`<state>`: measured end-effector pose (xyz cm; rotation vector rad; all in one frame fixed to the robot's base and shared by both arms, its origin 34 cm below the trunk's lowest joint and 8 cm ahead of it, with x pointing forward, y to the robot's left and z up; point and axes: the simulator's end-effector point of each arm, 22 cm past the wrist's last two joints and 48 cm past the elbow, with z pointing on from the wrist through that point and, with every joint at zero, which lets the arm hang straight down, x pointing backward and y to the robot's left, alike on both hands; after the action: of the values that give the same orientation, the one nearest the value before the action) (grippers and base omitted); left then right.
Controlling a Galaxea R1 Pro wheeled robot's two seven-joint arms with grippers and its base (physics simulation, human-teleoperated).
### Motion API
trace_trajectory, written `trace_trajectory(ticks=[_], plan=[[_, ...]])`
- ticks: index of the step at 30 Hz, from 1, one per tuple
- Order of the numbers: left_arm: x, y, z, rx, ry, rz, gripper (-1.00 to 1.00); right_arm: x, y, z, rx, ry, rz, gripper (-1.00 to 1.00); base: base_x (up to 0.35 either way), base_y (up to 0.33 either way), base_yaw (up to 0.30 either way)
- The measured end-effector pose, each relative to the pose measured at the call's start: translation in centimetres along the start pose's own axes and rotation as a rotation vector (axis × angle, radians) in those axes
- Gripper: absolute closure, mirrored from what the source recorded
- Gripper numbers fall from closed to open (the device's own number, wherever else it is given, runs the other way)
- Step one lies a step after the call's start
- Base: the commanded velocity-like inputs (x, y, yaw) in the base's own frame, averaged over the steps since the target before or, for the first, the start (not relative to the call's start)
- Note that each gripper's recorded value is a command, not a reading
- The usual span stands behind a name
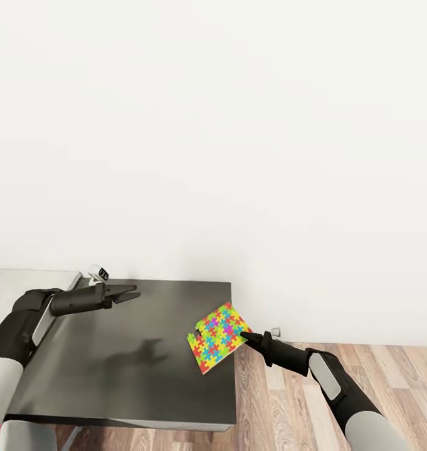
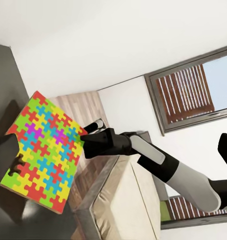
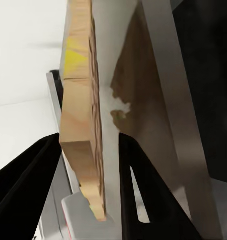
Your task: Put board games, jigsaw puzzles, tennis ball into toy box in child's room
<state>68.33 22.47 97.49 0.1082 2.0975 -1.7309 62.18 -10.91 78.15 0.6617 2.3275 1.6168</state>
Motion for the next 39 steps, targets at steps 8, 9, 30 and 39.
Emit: trace_trajectory(ticks=[8,9,30,39], plan=[[0.0,-0.8,-0.1,-0.002,0.003,-0.008,-1.00,0.0,0.5,-0.7,0.005,-0.003,-0.004,1.00,0.000,0.000,0.000],[0.0,-0.8,-0.1,-0.003,0.005,-0.008,-1.00,0.0,0.6,-0.7,0.006,-0.003,-0.004,1.00,0.000,0.000,0.000],[-0.1,-3.3,-0.4,0.000,0.010,0.004,-1.00,-1.7,4.9,-3.3,-0.127,-0.115,-0.062,1.00,-0.015,0.000,0.000],[-0.3,-4.9,-0.7,0.003,0.008,0.022,-1.00,-1.6,8.0,-4.3,-0.220,-0.138,-0.127,1.00,-0.016,0.000,0.000]])
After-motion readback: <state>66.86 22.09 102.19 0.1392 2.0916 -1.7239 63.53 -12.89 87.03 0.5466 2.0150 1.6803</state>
